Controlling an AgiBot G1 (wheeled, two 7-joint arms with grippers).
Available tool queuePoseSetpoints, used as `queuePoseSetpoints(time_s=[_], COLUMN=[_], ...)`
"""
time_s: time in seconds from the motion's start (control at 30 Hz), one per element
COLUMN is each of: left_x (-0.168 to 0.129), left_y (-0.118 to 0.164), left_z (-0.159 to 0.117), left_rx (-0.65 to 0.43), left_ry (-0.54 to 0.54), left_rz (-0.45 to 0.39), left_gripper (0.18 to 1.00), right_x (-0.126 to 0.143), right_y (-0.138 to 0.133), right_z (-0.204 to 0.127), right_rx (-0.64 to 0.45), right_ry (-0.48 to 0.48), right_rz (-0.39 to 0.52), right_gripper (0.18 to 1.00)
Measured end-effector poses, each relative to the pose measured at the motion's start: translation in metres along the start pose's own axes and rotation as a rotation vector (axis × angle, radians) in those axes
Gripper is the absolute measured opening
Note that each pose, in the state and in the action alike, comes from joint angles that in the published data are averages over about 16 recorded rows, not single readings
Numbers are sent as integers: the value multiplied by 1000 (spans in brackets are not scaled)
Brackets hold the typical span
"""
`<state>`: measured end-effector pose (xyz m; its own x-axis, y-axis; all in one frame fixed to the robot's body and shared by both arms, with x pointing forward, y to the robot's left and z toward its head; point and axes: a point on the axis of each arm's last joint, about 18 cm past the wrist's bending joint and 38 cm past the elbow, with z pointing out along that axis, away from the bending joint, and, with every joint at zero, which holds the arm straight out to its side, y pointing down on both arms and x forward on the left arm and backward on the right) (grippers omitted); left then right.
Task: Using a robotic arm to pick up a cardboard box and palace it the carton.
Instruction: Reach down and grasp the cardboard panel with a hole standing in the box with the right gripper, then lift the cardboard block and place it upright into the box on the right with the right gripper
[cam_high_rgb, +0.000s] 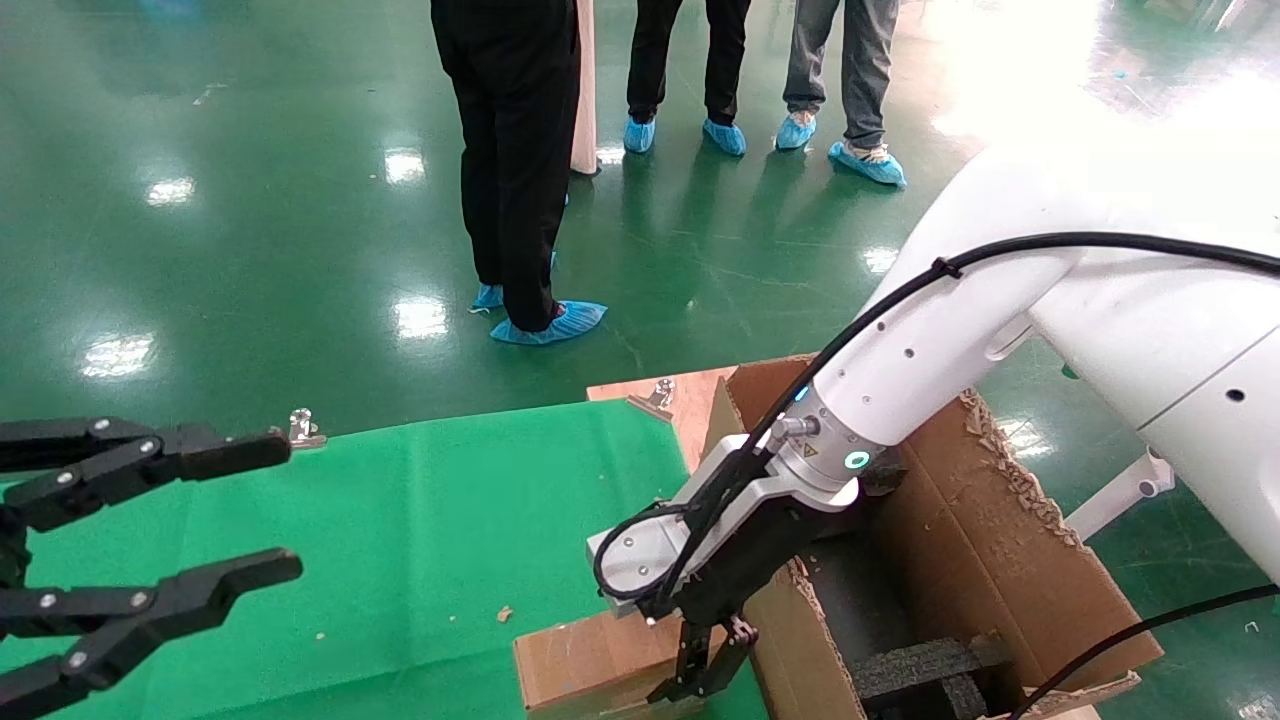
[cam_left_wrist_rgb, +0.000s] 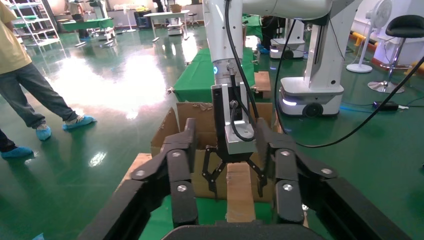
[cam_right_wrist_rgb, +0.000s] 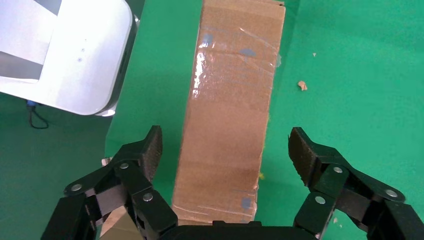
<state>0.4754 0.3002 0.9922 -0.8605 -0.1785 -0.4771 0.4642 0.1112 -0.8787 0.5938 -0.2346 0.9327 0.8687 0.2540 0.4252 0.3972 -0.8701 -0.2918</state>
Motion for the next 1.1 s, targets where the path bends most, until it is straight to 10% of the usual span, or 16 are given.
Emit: queuePoseSetpoints(time_s=[0.53, 1.1], left_x=[0, 0], left_y=[0, 0], left_z=[0, 0], left_rx=[0, 0], left_ry=[0, 0], left_rz=[0, 0], left_gripper=[856, 995], right_x=[1, 21], right_y=[-1, -11], right_z=[-4, -101], right_rx=[13, 86], right_ry=[13, 215], right_rz=[4, 1], right_gripper=[540, 341])
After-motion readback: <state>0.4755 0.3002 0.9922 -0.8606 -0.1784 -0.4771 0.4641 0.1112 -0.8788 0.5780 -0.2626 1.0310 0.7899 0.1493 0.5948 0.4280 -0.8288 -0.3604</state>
